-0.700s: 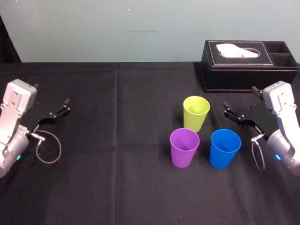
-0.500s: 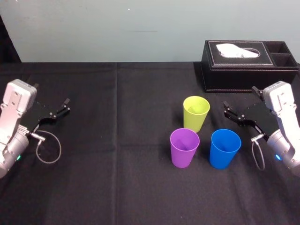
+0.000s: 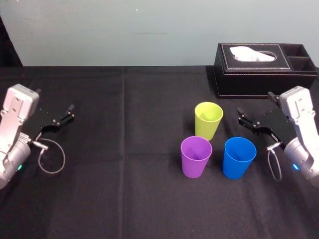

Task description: Stack the three plastic cups sequentially using one hand.

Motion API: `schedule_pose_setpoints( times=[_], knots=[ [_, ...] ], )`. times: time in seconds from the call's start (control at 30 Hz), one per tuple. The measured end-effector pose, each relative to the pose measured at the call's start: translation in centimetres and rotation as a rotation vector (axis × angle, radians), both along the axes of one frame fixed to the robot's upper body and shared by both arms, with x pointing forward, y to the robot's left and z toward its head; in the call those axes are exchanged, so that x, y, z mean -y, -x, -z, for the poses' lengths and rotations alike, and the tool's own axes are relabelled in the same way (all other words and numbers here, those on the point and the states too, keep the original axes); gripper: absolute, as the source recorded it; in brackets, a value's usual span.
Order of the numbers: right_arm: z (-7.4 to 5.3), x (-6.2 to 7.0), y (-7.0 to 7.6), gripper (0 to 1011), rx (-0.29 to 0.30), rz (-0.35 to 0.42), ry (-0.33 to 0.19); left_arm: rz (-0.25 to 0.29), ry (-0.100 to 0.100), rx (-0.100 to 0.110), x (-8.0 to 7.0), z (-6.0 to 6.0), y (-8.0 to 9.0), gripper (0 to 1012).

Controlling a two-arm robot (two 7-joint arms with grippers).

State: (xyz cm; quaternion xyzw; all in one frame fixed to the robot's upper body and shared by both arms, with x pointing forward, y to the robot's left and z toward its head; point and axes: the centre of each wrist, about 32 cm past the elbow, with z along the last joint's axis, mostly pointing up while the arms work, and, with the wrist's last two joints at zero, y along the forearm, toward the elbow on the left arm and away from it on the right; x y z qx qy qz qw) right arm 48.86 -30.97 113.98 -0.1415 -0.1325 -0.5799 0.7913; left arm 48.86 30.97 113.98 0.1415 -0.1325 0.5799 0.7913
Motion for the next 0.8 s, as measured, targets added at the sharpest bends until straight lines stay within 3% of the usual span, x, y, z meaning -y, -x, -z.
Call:
schedule_pose_setpoints(
  times=[0.8],
  knots=[
    [-0.04, 0.09, 0.01, 1003, 0.005, 0.000, -0.003, 0.000, 0.000, 0.000, 0.00, 0.00, 0.00, 1011]
  ],
)
